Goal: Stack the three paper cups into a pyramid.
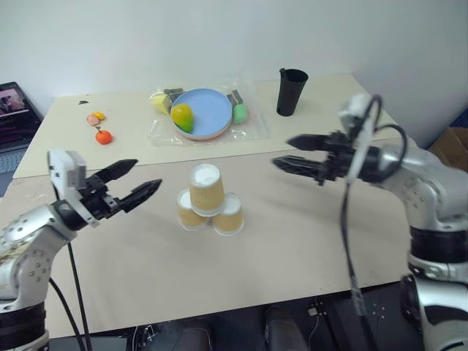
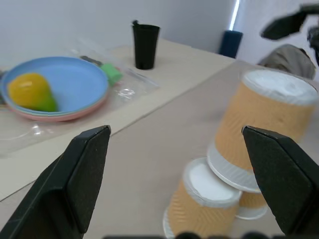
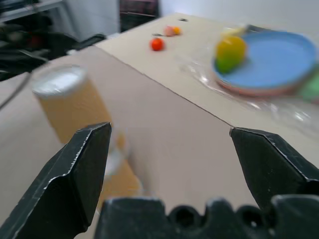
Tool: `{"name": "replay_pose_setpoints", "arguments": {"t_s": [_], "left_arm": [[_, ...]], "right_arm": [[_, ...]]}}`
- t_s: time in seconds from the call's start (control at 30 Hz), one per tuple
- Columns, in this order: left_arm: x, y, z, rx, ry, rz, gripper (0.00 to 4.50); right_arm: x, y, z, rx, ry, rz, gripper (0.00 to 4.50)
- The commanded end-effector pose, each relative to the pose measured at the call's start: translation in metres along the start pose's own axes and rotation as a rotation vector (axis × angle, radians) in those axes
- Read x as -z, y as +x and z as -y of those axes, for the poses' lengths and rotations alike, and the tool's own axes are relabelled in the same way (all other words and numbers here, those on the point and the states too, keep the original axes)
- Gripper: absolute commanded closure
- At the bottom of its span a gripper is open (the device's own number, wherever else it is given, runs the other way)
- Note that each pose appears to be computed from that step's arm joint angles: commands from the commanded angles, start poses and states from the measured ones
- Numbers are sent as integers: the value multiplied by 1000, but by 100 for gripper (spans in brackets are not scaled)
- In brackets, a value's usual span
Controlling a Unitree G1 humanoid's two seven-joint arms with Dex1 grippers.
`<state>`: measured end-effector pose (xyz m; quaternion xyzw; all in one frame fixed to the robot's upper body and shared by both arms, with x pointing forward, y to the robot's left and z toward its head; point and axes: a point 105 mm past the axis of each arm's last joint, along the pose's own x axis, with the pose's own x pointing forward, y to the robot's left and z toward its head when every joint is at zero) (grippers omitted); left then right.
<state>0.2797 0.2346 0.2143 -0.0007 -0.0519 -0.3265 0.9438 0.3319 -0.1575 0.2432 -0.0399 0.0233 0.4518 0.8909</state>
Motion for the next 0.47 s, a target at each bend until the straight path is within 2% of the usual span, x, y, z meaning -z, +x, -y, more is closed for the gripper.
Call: {"name": "replay_pose_setpoints", "arguments": {"t_s": [0.03, 0.1, 0.17, 0.33, 0.47], "left_arm": [[-6, -17, -11, -153, -33, 55, 0], [7, -28, -21, -260, -96, 52, 0], [28, -41, -31, -353, -147, 6, 0], [87, -79, -48, -524, -209, -166, 0], [104, -98, -64, -640, -187, -214, 0]], "right_arm": [[0, -57, 50, 357, 20, 124, 6], [27, -93, 73, 561, 117, 137, 6], [46, -108, 69, 616, 136, 125, 6], [93, -113, 49, 649, 171, 36, 6], [102, -109, 42, 686, 186, 59, 6]]}}
